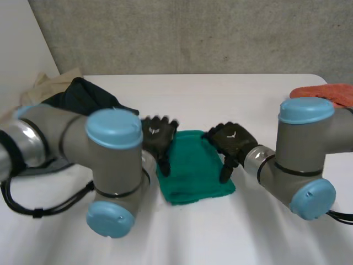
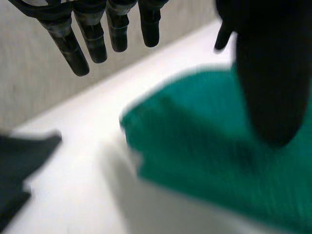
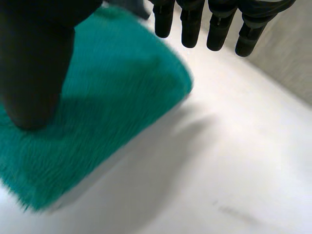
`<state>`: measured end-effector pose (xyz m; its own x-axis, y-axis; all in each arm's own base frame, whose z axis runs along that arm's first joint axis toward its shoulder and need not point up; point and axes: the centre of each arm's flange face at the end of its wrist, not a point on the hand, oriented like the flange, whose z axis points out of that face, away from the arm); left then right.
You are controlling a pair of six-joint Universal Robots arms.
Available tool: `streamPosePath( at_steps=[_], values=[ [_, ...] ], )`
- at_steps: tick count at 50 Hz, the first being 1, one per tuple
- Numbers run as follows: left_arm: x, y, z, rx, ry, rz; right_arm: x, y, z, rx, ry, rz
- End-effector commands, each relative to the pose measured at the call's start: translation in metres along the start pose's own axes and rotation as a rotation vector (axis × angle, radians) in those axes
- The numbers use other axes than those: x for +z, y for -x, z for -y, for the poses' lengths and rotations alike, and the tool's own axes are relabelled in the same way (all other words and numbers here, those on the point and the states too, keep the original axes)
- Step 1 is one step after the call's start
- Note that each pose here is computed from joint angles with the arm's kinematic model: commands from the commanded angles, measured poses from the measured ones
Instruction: Fold the laundry.
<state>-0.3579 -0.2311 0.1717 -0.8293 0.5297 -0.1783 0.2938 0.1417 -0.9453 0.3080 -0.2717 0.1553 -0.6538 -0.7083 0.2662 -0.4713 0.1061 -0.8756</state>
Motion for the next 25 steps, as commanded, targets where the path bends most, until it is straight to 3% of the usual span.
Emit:
streamPosePath(
  at_steps=[1,11,25],
  values=[
    [-0.016,-0.004,0.067,0.038,-0.211,-0.2,-0.037,0.017,0.021,-0.054,-0.183,-0.027],
    [-0.027,-0.01,0.095,0.094,-0.258,-0.504,-0.041,0.063,-0.031,-0.153,-0.165,0.045],
    [-0.027,-0.012,0.091,0.091,-0.242,-0.528,-0.004,0.063,-0.044,-0.25,-0.264,-0.003]
  ],
)
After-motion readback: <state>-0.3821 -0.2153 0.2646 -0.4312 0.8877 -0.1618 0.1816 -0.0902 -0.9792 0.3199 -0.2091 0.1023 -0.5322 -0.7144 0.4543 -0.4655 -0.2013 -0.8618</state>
